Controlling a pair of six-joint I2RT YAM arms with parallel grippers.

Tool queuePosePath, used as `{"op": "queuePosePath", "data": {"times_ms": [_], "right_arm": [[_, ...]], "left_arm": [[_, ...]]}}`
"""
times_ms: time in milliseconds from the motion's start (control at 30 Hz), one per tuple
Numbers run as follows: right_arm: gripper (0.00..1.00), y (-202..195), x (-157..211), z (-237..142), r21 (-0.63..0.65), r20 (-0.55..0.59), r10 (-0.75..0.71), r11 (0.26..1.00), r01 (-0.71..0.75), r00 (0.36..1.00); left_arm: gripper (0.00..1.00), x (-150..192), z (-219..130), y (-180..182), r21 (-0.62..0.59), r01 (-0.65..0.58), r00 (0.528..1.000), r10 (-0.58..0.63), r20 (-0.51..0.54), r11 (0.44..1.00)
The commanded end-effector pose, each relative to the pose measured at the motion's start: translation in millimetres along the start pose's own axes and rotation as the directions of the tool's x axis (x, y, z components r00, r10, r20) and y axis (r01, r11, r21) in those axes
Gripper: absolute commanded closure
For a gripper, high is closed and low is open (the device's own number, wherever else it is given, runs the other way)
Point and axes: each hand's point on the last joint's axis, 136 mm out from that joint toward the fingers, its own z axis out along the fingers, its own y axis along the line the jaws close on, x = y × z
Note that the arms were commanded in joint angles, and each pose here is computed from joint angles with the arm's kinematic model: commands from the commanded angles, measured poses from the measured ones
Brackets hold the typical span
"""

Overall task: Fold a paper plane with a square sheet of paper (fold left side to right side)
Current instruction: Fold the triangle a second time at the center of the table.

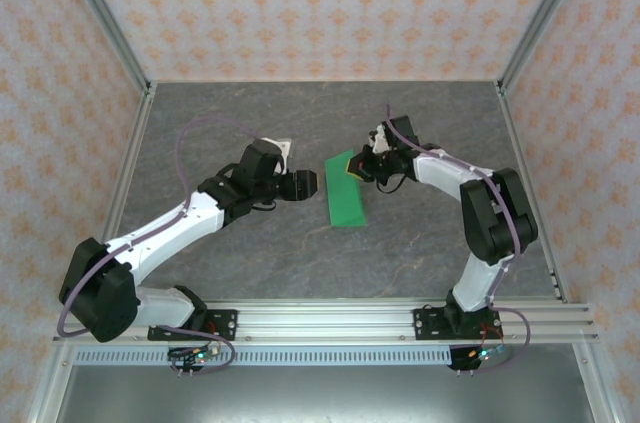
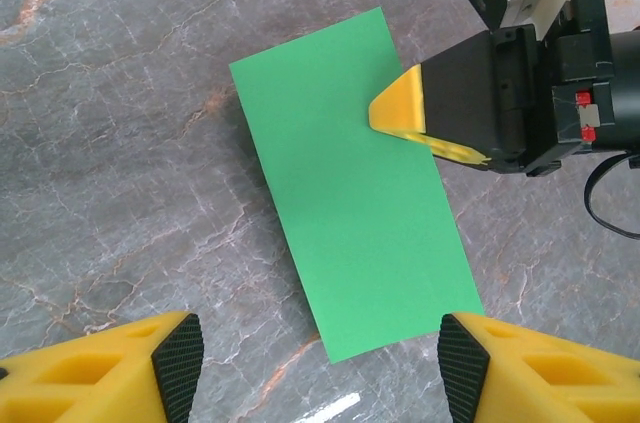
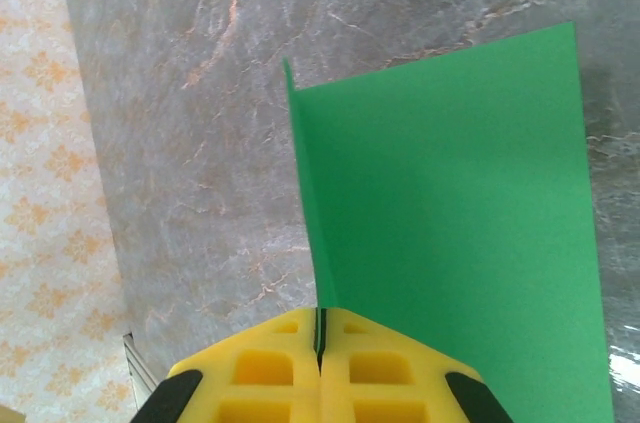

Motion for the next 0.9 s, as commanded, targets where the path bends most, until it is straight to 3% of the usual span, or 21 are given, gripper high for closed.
{"op": "queuePosePath", "data": {"times_ms": [0, 200, 500, 667, 867], "right_arm": [[1.0, 8.3, -11.9, 3.5, -0.017, 0.035, 0.027, 1.0, -0.026, 0.999], [0.94, -0.3, -17.7, 14.8, -0.011, 0.048, 0.091, 0.996, -0.091, 0.995], [0.76, -10.4, -18.0, 12.6, 0.059, 0.053, 0.09, 0.994, -0.093, 0.995], [0.75, -15.0, -16.8, 11.6, 0.077, 0.052, 0.098, 0.992, -0.101, 0.994], [0.75, -19.3, -16.6, 10.2, 0.085, 0.049, 0.108, 0.99, -0.112, 0.993]], "left_arm": [[0.34, -10.7, -9.4, -3.2, -0.017, -0.036, 0.999, 0.036, 0.032, 0.999], [0.33, -5.4, -7.4, -8.9, 0.024, -0.069, 0.997, 0.068, 0.019, 0.997], [0.28, 59.1, 23.1, -57.0, 0.077, -0.361, 0.921, 0.368, -0.124, 0.929], [0.28, 81.8, 54.3, -78.2, 0.031, -0.462, 0.87, 0.46, -0.179, 0.886], [0.27, 82.3, 83.2, -79.2, -0.047, -0.527, 0.838, 0.509, -0.194, 0.849]]}}
